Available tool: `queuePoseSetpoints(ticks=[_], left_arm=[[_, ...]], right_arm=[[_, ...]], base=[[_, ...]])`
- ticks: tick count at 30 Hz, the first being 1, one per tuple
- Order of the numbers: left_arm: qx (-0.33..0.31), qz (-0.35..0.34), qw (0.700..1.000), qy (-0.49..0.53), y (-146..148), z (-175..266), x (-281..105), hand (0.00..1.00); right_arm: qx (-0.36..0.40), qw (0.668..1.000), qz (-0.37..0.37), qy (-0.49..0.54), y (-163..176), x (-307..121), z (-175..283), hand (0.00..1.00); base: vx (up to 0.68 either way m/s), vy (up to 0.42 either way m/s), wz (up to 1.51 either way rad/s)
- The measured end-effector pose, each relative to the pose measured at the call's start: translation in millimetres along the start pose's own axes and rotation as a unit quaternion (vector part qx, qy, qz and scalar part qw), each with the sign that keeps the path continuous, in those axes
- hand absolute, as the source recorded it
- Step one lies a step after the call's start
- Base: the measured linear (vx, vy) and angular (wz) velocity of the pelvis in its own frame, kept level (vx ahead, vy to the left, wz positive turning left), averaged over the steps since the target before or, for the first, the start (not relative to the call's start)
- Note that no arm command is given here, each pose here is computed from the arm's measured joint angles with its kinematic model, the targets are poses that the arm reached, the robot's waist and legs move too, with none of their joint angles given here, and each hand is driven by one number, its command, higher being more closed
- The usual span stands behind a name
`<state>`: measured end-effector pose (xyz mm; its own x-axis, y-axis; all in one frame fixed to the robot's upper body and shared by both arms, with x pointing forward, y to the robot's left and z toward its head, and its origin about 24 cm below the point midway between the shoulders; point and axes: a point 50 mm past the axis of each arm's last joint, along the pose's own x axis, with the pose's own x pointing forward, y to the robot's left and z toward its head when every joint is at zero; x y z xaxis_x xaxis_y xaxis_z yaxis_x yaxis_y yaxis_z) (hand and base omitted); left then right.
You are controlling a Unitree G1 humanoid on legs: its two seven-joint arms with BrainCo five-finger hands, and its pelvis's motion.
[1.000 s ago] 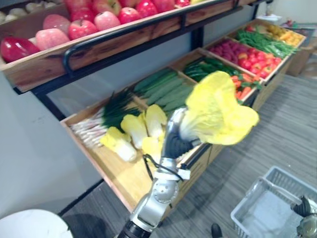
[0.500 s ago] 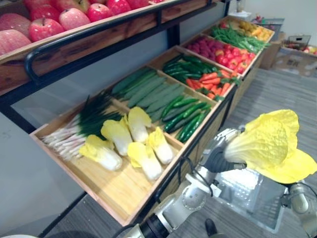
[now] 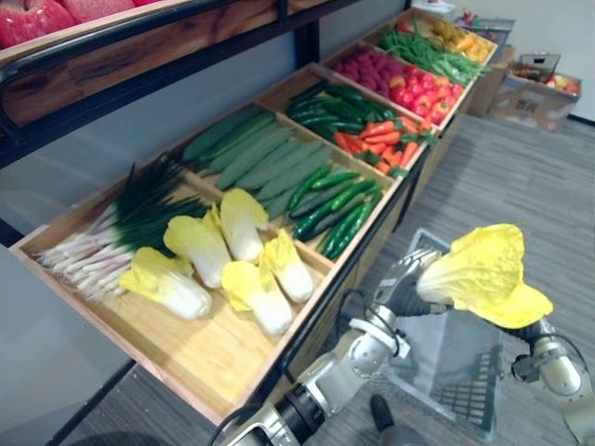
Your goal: Pick vegetable in the basket
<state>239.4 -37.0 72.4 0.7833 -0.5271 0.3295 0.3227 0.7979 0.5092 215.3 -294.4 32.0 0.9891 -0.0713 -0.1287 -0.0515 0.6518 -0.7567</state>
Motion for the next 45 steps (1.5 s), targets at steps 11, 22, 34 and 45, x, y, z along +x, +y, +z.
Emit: queuePoseSetpoints(ticks=[11,22,34,45], left_arm=[[0.013,-0.011,1.000,0.007,-3.8,-6.2,-4.6,1.00],[0.001,-0.039,0.997,0.062,-13.8,-26.2,-34.8,1.00],[0.031,-0.060,0.992,0.106,-22.2,-46.6,-49.1,1.00],[0.091,-0.108,0.977,0.157,-36.2,-73.9,-68.5,0.00]], right_arm=[[0.032,0.999,0.003,-0.005,-0.4,-1.4,2.8,1.00],[0.036,0.999,-0.022,-0.004,-12.5,-5.5,1.5,1.00],[0.056,0.998,-0.026,-0.015,-12.1,-6.0,6.8,1.00],[0.066,0.998,0.008,-0.022,4.6,-4.9,11.6,1.00]], base=[[-0.02,-0.063,-0.01],[0.00,-0.008,0.02],[-0.02,-0.056,0.00],[0.00,-0.006,-0.05]])
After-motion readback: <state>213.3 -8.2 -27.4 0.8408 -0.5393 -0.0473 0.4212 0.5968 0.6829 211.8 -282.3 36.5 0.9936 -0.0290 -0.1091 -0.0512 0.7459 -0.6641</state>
